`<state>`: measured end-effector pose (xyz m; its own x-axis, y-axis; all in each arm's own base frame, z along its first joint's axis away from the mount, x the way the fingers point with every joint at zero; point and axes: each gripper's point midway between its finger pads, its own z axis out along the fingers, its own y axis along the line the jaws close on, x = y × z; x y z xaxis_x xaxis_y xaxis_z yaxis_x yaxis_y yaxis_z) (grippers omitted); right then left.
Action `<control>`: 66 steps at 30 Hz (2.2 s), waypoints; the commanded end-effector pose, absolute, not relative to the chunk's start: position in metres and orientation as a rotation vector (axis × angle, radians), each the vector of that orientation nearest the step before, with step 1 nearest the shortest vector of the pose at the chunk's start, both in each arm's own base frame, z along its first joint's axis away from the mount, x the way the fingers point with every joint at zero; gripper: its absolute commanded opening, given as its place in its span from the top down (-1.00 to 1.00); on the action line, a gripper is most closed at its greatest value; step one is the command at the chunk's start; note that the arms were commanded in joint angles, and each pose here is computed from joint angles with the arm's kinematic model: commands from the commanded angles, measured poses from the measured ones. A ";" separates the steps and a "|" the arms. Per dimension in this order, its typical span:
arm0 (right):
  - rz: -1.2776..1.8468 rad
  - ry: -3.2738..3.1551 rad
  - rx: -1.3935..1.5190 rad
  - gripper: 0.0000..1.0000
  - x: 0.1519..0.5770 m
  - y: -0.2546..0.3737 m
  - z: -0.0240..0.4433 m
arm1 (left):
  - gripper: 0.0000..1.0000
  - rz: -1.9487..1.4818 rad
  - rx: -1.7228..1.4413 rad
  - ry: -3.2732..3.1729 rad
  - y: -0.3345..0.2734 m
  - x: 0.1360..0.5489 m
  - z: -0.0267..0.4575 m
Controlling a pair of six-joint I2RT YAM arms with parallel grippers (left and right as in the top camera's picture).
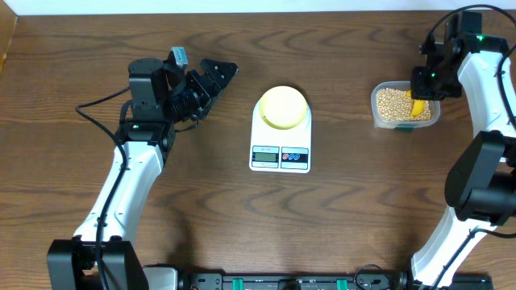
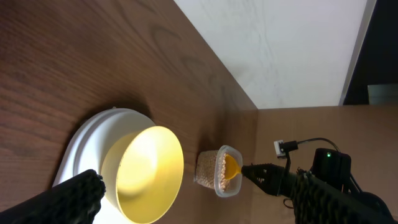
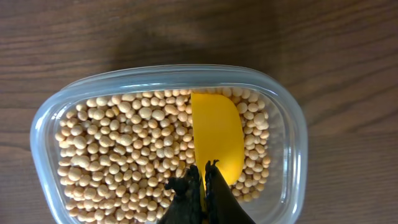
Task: Scoop item into bowl and weigh 50g on scale
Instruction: 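Lower the yellow scoop into the soybean tub with the right gripper, then open the right gripper, leave the scoop in the tub, raise gripper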
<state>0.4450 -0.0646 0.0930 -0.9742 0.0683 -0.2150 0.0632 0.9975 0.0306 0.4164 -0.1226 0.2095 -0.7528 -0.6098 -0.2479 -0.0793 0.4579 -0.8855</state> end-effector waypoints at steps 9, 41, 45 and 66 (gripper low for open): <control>-0.099 2.934 0.087 0.98 0.445 -0.079 0.089 | -0.95 -1.257 -0.528 2.140 -0.122 0.419 0.222; -0.096 2.796 0.113 -0.82 0.478 -0.081 0.120 | -0.95 -1.257 -0.528 2.140 -0.122 0.419 0.222; -0.113 2.679 0.110 -0.99 0.504 -0.086 0.134 | -0.95 -1.257 -0.528 2.140 -0.122 0.419 0.222; -0.116 2.644 0.109 -0.98 0.511 -0.087 0.137 | -0.95 -1.257 -0.528 2.140 -0.122 0.419 0.222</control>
